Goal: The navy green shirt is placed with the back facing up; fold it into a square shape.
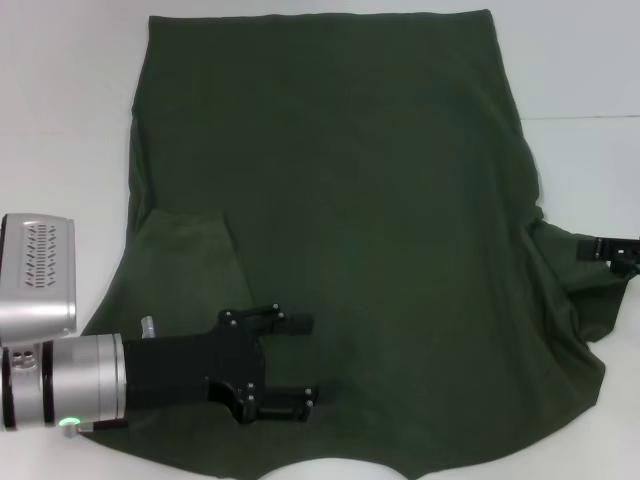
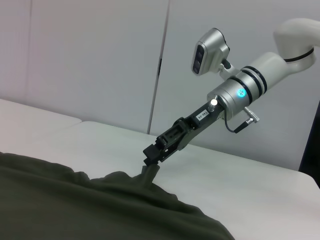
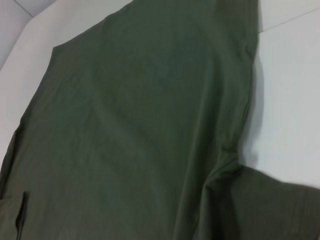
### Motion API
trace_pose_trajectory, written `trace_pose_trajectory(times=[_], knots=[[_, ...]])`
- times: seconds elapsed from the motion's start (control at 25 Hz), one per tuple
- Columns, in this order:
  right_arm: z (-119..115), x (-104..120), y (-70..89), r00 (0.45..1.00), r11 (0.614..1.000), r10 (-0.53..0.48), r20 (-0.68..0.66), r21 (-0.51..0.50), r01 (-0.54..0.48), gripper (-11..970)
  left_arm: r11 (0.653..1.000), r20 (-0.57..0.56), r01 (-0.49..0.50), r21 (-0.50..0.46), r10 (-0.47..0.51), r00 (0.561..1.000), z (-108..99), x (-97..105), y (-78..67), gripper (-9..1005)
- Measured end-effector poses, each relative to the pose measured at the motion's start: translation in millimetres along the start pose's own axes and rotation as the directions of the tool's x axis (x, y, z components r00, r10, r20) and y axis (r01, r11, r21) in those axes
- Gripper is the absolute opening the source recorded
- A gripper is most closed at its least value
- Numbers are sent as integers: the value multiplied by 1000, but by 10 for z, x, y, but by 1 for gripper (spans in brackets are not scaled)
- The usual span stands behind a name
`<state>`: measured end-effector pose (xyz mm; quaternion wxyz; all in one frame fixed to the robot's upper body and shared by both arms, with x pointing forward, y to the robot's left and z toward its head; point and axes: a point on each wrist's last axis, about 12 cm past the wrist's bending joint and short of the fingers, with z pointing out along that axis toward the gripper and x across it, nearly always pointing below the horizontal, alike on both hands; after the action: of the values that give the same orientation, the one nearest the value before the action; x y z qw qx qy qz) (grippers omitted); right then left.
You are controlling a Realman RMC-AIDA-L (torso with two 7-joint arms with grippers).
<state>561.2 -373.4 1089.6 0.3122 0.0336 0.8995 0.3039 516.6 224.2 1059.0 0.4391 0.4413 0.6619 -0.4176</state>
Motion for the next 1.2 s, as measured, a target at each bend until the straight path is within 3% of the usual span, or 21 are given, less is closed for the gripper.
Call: trace_pose_trajectory(times=[1.2], knots=[[-60, 108, -69, 998, 998, 57, -18, -17, -57, 766, 1000, -16, -6, -3, 6, 1000, 36, -12, 27, 858]])
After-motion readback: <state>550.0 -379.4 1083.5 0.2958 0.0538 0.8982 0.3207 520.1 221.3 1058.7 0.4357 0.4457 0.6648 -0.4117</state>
